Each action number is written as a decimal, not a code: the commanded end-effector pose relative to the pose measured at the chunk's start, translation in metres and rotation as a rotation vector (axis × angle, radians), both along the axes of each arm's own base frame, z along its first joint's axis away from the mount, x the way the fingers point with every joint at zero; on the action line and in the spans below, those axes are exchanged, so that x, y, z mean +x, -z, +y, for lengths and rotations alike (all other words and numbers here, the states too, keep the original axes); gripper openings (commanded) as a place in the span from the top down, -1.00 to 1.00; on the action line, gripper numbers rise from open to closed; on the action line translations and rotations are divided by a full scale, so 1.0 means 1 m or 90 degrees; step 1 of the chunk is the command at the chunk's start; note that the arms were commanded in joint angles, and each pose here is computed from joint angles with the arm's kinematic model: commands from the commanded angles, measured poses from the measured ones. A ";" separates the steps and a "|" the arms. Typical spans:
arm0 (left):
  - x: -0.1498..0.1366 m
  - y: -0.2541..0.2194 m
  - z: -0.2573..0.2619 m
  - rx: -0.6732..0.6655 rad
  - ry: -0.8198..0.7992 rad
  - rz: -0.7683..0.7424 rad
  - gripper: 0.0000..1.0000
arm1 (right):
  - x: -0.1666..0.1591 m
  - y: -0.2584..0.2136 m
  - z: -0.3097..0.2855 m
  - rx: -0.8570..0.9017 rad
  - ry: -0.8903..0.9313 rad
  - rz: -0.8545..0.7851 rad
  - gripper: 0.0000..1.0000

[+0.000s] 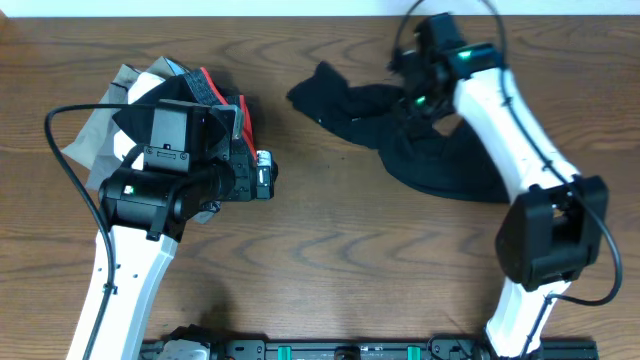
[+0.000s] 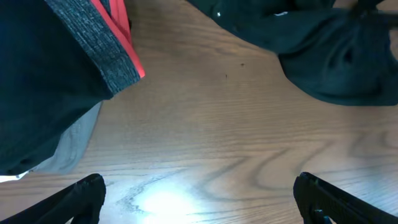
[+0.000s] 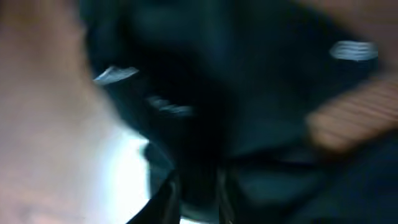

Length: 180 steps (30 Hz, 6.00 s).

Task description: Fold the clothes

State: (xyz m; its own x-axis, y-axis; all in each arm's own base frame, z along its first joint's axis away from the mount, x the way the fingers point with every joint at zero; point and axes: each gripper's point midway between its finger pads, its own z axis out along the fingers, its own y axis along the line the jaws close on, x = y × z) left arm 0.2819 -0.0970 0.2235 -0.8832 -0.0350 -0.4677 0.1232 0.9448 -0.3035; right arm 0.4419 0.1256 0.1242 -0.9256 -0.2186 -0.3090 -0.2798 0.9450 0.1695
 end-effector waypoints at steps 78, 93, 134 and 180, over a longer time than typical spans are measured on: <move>0.010 -0.011 -0.001 0.004 0.007 -0.040 -0.96 | 0.060 0.091 -0.016 0.025 0.111 -0.037 -0.29; 0.010 -0.012 -0.001 0.004 0.007 -0.041 -0.96 | 0.055 -0.020 0.016 0.079 0.060 -0.161 0.79; 0.014 -0.014 -0.002 0.001 0.007 -0.053 -0.96 | 0.018 -0.030 0.150 0.305 -0.106 -0.109 0.94; 0.016 -0.016 -0.002 0.000 0.007 -0.060 -0.96 | -0.015 -0.009 -0.297 0.116 0.589 -0.023 0.97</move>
State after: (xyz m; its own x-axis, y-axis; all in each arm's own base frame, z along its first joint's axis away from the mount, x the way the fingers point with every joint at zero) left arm 0.2949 -0.0991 0.2320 -0.8514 -0.0416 -0.5229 0.1412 0.9419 -0.3047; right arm 0.4243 -0.1744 0.0625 -0.6968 0.7026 -0.1442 0.6405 0.7000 0.3158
